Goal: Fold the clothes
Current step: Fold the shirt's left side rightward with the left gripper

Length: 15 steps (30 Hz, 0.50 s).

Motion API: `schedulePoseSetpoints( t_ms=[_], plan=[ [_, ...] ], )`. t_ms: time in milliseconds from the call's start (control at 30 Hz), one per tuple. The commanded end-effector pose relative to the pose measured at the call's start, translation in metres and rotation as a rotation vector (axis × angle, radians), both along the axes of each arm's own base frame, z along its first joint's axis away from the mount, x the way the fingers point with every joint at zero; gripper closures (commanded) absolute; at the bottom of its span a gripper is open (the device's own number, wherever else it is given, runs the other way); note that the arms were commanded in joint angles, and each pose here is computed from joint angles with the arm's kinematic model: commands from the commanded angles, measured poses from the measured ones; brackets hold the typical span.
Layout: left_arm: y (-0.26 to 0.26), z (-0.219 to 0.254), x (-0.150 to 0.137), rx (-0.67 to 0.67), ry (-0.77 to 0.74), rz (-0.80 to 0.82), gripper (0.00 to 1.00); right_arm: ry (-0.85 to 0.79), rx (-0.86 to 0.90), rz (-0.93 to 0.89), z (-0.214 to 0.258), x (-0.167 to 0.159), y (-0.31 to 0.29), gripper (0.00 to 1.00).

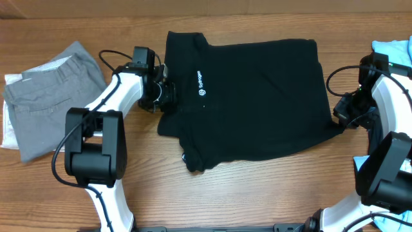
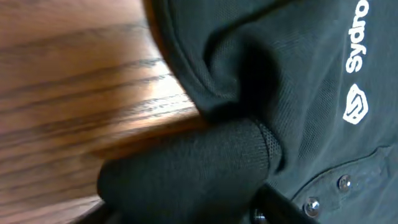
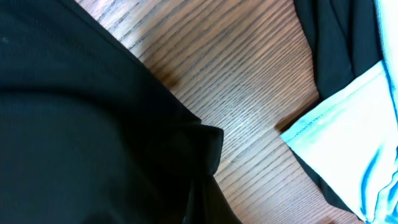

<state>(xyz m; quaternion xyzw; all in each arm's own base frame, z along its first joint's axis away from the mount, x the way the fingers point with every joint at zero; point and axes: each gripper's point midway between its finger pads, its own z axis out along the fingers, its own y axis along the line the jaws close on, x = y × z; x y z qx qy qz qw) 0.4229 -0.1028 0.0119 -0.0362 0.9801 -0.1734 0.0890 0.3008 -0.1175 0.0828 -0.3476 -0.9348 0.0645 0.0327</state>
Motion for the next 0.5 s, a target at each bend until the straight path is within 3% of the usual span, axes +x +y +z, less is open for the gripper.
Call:
schedulePoseSetpoints(
  t_ms=[0,100,267,367,467],
  plan=[
    [-0.007,0.005,-0.001,-0.033,-0.024,-0.078,0.91,-0.018,-0.006,-0.006,0.004,0.002,0.001,0.96],
    [0.008,0.012,-0.006,0.029,-0.015,-0.062,0.96,-0.020,-0.006,-0.006,0.004,0.002,0.001,0.96],
    [0.072,0.058,-0.006,0.303,-0.080,0.118,0.96,-0.020,-0.006,-0.006,0.004,0.002,0.001,0.96],
    [0.081,0.108,0.004,0.328,-0.231,0.163,0.91,-0.022,-0.006,-0.006,0.004,0.003,0.001,0.96],
    [0.081,0.144,0.008,0.316,-0.337,0.178,0.76,-0.022,-0.007,-0.006,0.004,0.003,0.001,0.96]
  ],
)
